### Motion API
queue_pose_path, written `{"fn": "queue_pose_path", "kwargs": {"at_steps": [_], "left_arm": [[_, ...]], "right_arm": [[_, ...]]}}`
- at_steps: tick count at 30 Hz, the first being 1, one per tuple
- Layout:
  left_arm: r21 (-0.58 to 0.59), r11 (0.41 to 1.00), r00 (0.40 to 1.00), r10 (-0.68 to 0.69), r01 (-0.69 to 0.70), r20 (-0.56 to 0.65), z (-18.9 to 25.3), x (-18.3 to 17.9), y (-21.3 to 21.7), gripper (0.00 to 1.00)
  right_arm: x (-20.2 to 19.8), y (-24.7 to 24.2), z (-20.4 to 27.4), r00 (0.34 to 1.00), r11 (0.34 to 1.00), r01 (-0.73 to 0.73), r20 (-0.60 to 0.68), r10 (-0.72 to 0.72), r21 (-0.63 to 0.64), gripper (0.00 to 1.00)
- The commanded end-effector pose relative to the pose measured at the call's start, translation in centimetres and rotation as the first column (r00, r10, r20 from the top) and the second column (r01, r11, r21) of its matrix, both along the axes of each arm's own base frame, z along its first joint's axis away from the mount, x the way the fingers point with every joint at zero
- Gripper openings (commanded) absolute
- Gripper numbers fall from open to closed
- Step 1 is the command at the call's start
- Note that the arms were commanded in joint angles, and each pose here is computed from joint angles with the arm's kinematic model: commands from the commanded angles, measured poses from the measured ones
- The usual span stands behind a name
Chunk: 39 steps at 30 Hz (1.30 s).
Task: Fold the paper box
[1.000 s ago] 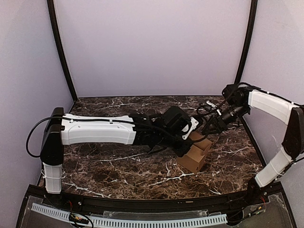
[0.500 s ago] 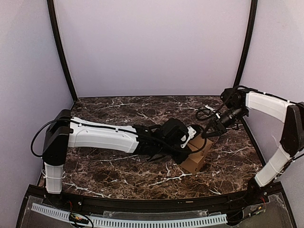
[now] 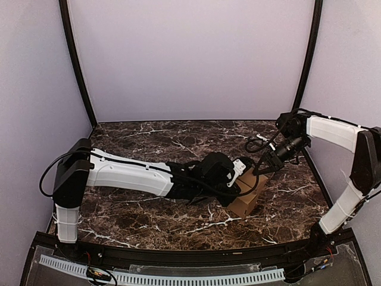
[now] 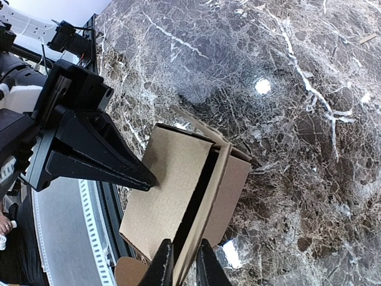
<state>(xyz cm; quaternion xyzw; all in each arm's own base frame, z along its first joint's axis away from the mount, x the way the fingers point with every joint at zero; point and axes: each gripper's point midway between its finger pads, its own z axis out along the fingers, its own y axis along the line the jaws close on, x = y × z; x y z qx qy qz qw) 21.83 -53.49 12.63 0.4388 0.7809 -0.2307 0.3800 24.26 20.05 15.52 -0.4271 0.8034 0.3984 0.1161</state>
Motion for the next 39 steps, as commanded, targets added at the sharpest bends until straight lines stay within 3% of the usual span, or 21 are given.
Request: {"fn": "queue_pose_path", "kwargs": {"at_steps": [1, 11, 28, 39], "left_arm": [[0.074, 0.997, 0.999, -0.023, 0.020, 0.036, -1.5, -0.3, 1.6, 0.01], [0.060, 0.992, 0.982, -0.120, 0.113, 0.146, -1.4, -1.2, 1.5, 0.01], [0.072, 0.987, 0.966, -0.159, 0.147, 0.205, -0.7, -1.0, 0.4, 0.01], [0.042, 0.988, 0.956, -0.156, 0.150, 0.248, 2.4, -0.9, 0.5, 0.01]], "right_arm": [[-0.2, 0.1, -0.1, 1.000, 1.000, -0.003, -0.025, 0.003, 0.004, 0.13], [-0.3, 0.6, 0.5, 0.999, 0.999, 0.011, -0.051, -0.008, 0.040, 0.07], [-0.1, 1.0, 1.0, 0.998, 0.997, 0.036, -0.056, -0.032, 0.062, 0.09], [-0.3, 0.5, 3.6, 0.999, 0.998, 0.023, 0.039, -0.026, 0.061, 0.17]]}}
